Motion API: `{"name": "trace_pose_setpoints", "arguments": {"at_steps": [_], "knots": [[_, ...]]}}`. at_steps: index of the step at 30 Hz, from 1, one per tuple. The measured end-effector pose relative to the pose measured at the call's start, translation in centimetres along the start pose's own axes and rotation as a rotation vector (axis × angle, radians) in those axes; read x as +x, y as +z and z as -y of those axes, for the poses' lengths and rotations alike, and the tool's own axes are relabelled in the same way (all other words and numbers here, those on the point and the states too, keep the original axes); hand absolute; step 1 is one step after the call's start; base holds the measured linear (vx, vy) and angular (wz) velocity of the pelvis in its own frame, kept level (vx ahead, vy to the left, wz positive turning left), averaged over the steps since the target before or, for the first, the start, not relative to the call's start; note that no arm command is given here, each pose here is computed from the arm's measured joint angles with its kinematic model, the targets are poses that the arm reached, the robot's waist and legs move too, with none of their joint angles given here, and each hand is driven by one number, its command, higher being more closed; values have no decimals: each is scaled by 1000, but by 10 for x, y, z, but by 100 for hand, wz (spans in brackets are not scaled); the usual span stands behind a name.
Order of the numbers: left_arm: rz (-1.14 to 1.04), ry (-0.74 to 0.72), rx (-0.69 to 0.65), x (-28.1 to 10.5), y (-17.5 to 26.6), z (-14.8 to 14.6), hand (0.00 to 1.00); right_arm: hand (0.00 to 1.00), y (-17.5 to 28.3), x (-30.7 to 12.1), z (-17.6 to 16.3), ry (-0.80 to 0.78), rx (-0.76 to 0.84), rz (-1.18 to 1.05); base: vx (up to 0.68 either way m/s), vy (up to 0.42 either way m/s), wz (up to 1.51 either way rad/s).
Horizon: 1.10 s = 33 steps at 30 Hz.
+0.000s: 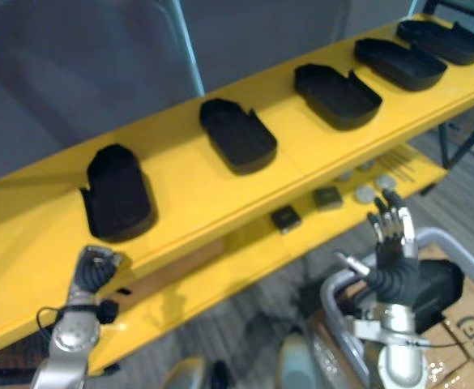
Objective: Walk over and take plastic housings, then place them on the shelf
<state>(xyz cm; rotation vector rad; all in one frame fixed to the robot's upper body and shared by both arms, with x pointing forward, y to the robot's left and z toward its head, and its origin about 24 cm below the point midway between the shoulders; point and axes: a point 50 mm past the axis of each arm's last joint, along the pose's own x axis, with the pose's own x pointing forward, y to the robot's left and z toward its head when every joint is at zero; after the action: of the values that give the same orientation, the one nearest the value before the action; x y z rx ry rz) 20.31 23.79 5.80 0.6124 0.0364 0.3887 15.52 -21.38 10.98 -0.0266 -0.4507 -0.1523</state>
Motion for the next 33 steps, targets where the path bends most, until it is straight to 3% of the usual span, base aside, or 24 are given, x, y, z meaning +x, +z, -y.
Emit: {"name": "trace_pose_setpoints", "arguments": {"at_steps": [7, 9, 10, 13, 25, 33], "knots": [[90, 66, -17, -2, 14, -5, 100, 0, -1, -5, 0, 0, -2, -22, -4, 9, 0], [116, 56, -92, -6, 21, -6, 100, 0, 1, -7, 0, 1, -1, -20, 2, 15, 1], [139, 29, -192, -12, 27, -6, 100, 0, 6, -8, -1, 4, 2, -7, 0, 0, 0], [189, 9, -279, -21, 36, -8, 100, 0, 11, -10, -2, 5, 3, 1, 8, 16, 4], [292, -48, 22, -22, 50, -12, 100, 0, 11, -10, 0, -13, 4, 1, 17, 8, 2], [296, -56, 54, -8, 58, -10, 100, 0, 12, -7, -2, 11, 3, 13, 24, 10, 1]]}}
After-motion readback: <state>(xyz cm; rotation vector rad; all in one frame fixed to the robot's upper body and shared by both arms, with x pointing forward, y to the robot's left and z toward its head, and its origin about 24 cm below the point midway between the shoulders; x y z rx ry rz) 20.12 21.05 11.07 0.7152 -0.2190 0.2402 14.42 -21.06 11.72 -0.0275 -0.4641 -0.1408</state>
